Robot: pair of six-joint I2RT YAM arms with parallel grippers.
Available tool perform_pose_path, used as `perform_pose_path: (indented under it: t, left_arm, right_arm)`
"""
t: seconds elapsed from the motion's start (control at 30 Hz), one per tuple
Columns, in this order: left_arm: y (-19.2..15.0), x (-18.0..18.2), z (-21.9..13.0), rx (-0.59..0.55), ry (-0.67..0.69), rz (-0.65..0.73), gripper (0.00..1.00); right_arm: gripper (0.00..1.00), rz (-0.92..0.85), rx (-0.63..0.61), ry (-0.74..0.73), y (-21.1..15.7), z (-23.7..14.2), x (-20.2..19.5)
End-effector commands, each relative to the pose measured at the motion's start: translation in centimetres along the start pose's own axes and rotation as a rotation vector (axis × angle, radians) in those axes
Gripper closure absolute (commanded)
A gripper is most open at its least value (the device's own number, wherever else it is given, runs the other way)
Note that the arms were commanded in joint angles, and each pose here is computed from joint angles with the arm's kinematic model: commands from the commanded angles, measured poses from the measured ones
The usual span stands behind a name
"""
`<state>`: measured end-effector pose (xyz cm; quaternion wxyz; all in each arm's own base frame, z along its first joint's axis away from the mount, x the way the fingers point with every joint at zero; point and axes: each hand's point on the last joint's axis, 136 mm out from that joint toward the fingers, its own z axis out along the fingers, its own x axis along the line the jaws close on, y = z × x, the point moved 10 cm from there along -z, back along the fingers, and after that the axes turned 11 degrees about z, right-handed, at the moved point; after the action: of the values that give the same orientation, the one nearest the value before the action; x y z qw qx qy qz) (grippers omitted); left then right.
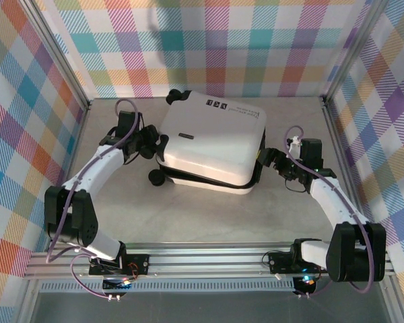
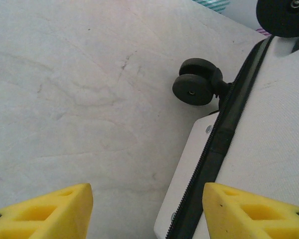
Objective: Pack the luggage
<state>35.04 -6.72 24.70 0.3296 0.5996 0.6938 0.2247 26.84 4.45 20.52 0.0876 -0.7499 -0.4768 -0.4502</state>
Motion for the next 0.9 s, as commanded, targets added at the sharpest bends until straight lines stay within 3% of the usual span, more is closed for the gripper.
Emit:
perform_pose_path:
  t: [0.0, 0.27, 0.57, 0.87]
  left_arm:
    - [-3.2, -1.6, -1.4, 0.109, -0.11, 0.044, 0.4]
    - [-6.5, -3.8, -4.6, 0.103, -0.152, 0.071, 0.41]
    - [-10.2, -6.9, -6.4, 0.116, -0.221, 0.08, 0.41]
    - [-12.0, -15.0, -5.2, 0.133, -0.395, 0.137, 0.41]
  right_arm:
    - [0.01, -0.1, -0.008, 0.159, 1.7, -0.1, 3.2]
    - [0.0, -0.123, 0.033, 0.195, 3.7, 2.6, 5.5]
    - [0.04, -0.138, 0.128, 0.252, 6.3, 8.2, 8.3]
    - [0.05, -0.154, 0.168, 0.278, 9.8, 11.3, 10.7]
